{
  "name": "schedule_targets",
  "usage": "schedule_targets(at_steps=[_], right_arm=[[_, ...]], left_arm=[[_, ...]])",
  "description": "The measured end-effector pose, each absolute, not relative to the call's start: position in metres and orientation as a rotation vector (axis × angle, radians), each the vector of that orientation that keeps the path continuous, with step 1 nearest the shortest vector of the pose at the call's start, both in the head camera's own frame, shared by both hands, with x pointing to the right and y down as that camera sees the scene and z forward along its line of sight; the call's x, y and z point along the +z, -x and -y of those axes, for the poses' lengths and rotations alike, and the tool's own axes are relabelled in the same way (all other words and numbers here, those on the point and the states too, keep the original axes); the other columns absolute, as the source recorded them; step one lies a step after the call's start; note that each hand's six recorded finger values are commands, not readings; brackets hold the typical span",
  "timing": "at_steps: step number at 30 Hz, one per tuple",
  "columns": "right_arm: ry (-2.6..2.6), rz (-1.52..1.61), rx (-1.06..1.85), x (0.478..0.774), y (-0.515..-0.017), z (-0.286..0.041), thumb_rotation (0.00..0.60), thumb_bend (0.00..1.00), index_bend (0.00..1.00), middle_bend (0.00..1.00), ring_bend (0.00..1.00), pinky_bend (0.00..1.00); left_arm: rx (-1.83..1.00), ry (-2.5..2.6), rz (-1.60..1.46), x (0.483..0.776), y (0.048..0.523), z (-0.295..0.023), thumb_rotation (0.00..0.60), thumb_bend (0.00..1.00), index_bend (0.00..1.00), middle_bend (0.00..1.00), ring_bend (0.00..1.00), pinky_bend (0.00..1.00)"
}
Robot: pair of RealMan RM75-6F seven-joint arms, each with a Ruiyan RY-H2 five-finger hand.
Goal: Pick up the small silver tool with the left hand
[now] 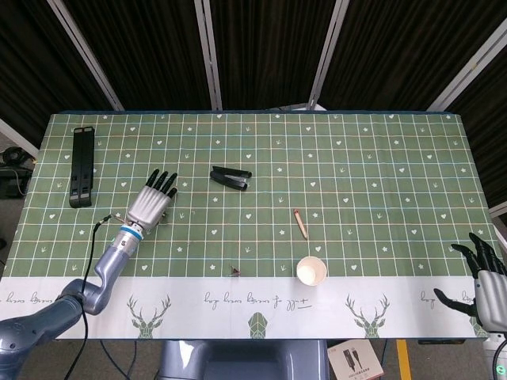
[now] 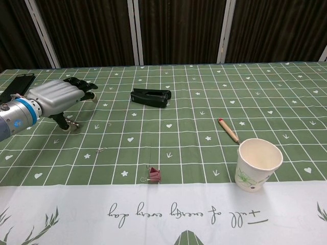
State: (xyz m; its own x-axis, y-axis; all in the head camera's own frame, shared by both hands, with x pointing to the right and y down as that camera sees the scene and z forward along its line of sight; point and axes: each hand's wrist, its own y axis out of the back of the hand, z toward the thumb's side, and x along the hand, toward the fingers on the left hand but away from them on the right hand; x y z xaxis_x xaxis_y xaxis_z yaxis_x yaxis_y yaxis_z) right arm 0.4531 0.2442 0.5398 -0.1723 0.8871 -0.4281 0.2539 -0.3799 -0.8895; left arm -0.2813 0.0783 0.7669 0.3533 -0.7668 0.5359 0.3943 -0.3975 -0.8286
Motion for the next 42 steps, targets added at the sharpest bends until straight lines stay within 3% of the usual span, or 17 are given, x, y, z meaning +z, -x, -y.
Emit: schedule_targets(at_steps=[11,18,22,42], right_arm=[[1.575,1.317,1.591,0.539,-0.453,-0.244,0.600,0.09,0.20,0.01,0.00,0.16],[1.577,1.315,1.588,0.540,-0.452,-0.244,0.600,0.09,0.20,0.01,0.00,0.16],[1.578,1.314,1.590,0.540,-0.451,-0.244,0.600,0.09,0.20,0.01,0.00,0.16],[1.579,1.318,1.601,0.542,-0.452,-0.244,0.600,0.09,0.20,0.01,0.00,0.16]], left_arm=[[-1.343,1.518,-0.333,0.764,0.294,-0.076,0.600,0.20,0.23,0.00,0.00,0.00],[-1.399,1.518,-0.375,0.749,0.319,-0.062,0.600,0.20,0.45,0.00,0.00,0.00],[-1.431,1.522,-0.386,0.748,0.328,-0.060,0.600,0.20,0.51,0.00,0.00,0.00],[-1.491,1.486,-0.311,0.764,0.331,-0.051,0.600,0.24,0.51,0.00,0.00,0.00]])
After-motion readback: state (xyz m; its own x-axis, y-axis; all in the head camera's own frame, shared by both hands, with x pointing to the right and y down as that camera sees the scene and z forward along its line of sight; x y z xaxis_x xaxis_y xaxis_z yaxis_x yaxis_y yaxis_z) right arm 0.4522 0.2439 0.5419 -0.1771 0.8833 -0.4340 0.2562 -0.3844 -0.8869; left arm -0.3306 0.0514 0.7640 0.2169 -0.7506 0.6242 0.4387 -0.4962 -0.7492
